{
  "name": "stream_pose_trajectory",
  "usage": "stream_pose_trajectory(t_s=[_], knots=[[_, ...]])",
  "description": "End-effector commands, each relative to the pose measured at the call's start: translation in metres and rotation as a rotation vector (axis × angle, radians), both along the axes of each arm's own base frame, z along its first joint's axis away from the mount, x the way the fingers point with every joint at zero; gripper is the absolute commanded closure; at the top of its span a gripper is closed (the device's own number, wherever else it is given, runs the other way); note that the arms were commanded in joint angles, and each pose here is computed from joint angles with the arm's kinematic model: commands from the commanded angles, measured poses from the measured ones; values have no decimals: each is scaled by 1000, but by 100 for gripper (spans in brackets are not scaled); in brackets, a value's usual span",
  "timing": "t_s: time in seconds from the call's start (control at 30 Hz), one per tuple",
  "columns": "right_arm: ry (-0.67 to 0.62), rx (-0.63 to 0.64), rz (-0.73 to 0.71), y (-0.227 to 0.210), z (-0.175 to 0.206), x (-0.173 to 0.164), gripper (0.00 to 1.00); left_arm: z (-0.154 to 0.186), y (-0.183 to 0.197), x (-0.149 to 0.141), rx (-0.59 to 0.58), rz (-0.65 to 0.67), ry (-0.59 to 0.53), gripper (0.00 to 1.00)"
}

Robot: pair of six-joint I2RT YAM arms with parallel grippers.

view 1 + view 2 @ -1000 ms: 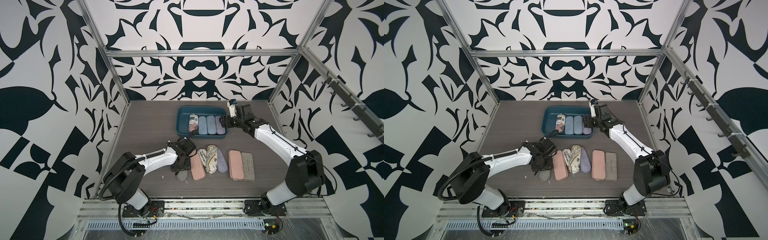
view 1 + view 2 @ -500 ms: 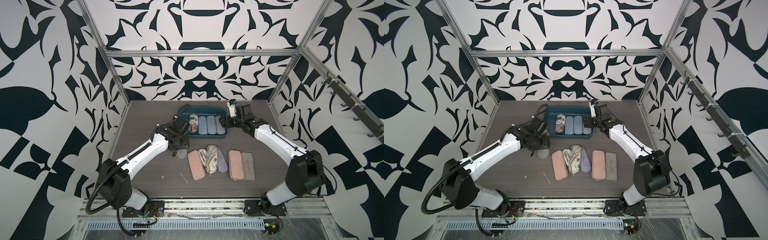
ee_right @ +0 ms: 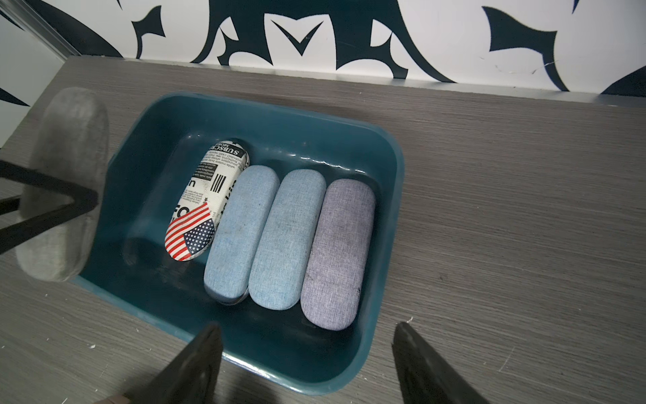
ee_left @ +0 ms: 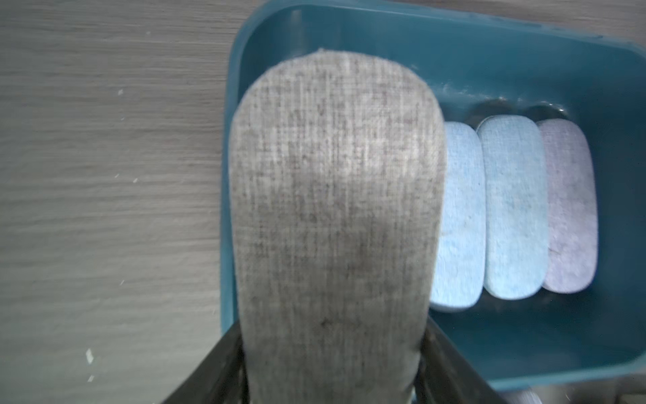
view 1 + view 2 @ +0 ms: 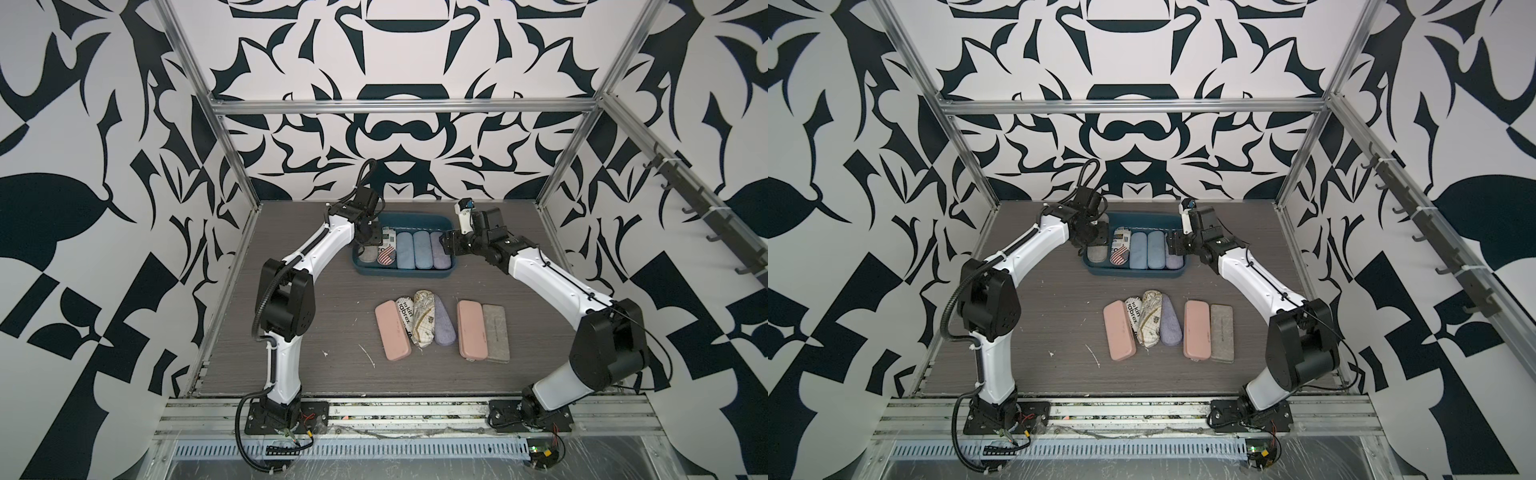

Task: Put the glasses cases into the storage boxes
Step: Place the glasses case in the storage box.

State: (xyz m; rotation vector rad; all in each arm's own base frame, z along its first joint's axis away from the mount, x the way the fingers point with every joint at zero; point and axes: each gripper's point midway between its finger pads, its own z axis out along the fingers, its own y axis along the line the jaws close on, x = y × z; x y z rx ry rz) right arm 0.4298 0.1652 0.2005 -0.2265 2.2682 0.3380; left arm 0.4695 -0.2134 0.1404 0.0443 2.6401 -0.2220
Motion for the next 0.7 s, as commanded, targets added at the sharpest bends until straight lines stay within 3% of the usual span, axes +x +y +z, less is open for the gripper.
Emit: stream_pose_trajectory(t_s=[0.0,0.67], knots=[[-61,2,-7,-3,20,4,20,-2,3,16,-11,-4,-8,42],[-23,-11,-32,-13,5,15,20,-68,-4,39,52,-33,75,40]])
